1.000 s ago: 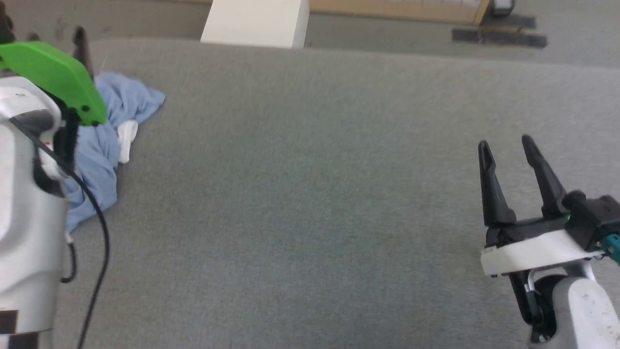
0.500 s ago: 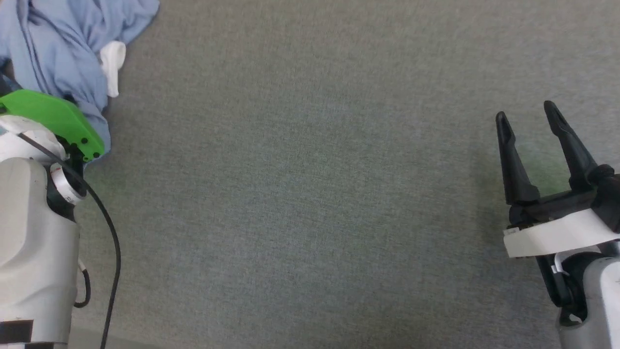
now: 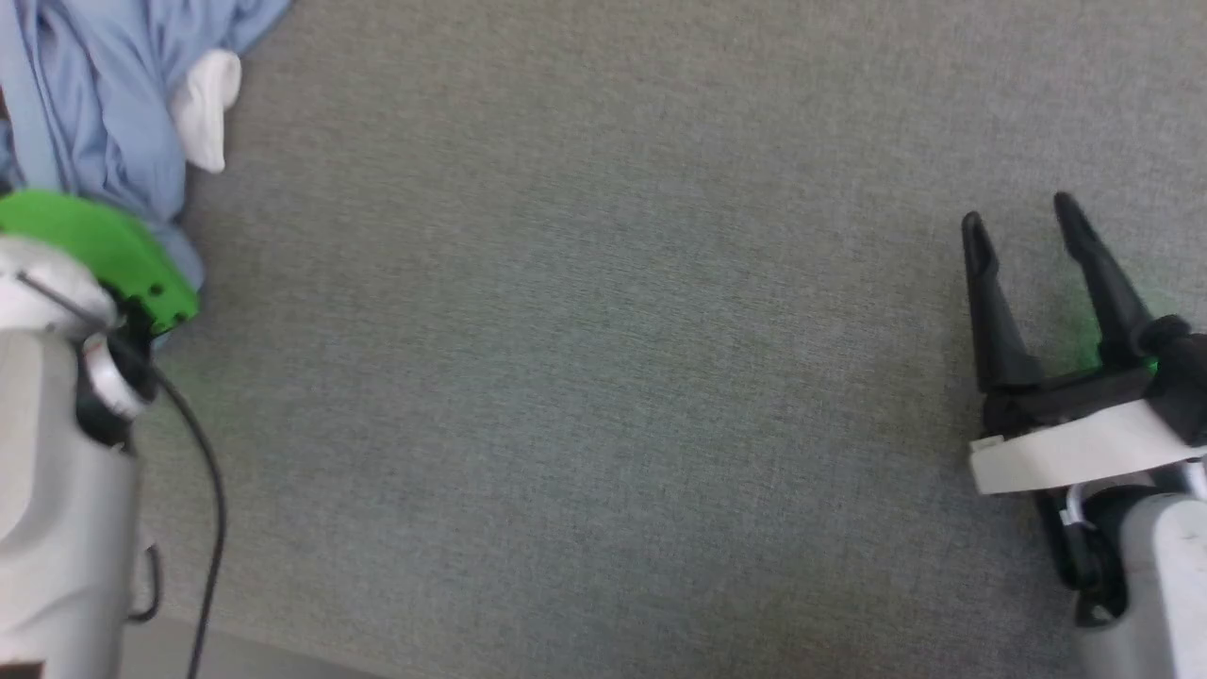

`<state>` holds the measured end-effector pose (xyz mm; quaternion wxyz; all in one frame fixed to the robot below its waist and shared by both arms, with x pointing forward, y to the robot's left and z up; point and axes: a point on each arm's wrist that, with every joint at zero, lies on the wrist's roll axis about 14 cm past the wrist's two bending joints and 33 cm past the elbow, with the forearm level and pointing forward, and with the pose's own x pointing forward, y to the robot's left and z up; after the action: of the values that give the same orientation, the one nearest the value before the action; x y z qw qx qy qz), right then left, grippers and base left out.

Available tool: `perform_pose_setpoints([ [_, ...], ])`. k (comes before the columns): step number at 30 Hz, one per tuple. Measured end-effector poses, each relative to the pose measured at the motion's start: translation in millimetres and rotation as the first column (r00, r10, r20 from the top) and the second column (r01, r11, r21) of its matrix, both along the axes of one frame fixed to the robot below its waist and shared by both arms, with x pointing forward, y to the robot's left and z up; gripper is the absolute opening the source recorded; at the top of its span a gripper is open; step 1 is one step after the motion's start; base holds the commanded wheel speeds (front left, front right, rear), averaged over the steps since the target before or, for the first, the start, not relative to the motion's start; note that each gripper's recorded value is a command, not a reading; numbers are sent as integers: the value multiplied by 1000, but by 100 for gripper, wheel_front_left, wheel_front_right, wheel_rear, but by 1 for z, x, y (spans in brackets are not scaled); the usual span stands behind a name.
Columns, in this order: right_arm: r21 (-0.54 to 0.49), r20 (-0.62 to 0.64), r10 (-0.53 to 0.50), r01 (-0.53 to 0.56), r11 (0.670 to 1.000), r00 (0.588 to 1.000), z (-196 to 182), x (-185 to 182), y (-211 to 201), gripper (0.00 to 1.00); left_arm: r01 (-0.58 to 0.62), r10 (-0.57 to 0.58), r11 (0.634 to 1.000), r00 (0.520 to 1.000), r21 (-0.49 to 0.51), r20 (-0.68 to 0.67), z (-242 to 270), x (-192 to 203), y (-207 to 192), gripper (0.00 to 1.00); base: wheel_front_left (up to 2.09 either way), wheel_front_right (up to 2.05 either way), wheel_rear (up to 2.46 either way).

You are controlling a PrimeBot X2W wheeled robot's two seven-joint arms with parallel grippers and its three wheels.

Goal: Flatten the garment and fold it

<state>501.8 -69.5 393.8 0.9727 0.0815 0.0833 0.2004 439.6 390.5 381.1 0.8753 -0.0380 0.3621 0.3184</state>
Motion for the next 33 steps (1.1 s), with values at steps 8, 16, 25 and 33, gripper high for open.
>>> perform_pose_setpoints([
  [8,57,33,-23,21,998,999,30,-19,10,100,74,-272,867,899,493,342,170,28,34,0,0,0,0],
  [16,66,106,-84,77,995,991,73,-49,-7,100,73,-577,747,563,661,591,333,44,-37,0,0,0,0],
  [25,75,196,-220,209,975,955,116,-78,-58,100,261,-683,727,181,635,708,404,51,-175,0,0,0,0],
  [33,59,233,-382,379,924,894,132,-111,-122,100,605,-629,629,26,488,777,369,64,-310,0,0,0,0],
])
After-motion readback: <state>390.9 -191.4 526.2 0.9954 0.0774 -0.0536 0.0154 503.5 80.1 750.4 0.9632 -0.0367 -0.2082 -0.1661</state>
